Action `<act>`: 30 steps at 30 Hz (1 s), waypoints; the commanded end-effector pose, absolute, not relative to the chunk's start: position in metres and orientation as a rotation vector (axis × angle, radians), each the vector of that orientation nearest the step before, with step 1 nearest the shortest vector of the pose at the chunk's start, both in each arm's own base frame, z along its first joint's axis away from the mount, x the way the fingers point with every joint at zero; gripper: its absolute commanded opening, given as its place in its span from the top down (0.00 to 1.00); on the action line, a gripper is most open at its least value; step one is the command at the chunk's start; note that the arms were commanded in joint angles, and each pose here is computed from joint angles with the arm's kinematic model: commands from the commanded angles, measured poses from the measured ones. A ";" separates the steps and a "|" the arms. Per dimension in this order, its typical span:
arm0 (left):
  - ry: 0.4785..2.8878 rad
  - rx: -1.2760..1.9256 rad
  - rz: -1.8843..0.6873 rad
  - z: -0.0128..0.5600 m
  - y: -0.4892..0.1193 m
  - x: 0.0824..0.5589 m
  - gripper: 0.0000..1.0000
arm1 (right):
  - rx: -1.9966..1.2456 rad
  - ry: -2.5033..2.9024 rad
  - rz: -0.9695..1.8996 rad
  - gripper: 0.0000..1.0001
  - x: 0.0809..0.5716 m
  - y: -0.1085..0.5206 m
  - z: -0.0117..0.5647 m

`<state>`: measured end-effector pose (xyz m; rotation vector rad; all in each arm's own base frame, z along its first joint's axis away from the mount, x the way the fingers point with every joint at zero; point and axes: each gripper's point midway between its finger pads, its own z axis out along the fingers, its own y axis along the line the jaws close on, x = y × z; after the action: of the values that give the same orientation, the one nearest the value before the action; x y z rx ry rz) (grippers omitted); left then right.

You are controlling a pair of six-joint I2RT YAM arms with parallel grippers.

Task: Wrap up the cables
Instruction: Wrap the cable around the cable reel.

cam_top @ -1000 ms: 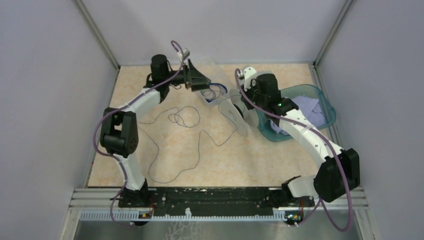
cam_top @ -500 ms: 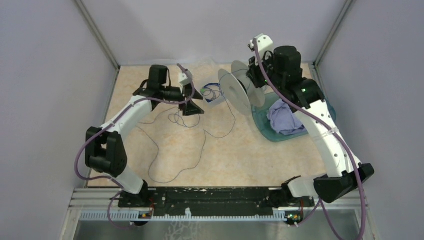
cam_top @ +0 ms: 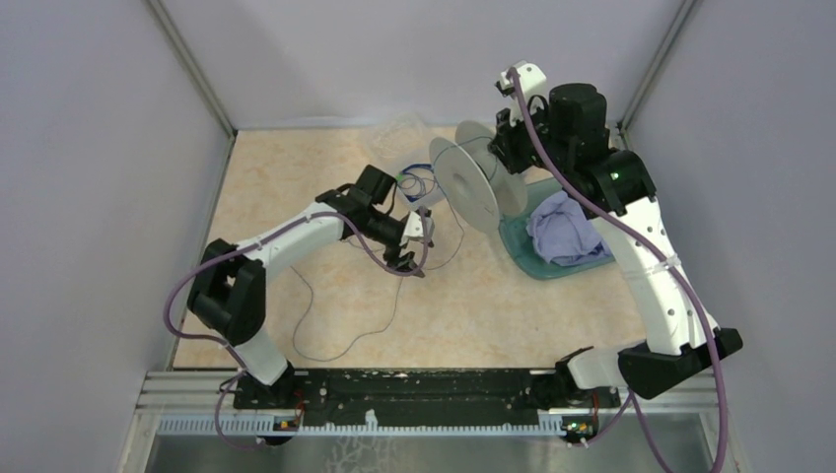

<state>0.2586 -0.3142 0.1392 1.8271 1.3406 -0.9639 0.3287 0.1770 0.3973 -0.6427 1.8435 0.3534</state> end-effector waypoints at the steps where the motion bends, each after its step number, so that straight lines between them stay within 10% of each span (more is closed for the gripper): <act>1: 1.300 1.919 -0.924 0.119 -0.315 0.254 0.27 | -0.606 1.727 0.363 1.00 0.327 0.175 0.440; 10: 1.365 2.008 -0.871 0.096 -0.312 0.247 0.62 | -0.589 1.729 0.328 1.00 0.330 0.168 0.437; 15: 1.397 1.994 -0.811 0.108 -0.308 0.253 0.99 | -0.572 1.733 0.307 1.00 0.333 0.165 0.432; 30: 1.406 1.192 -0.849 0.305 -0.210 0.339 1.00 | -0.620 1.823 0.159 1.00 0.331 0.140 0.377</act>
<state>0.3155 -0.2333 0.2395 1.4617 1.4529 -0.7486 0.3355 0.1453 0.3337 -0.6428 1.9808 0.1707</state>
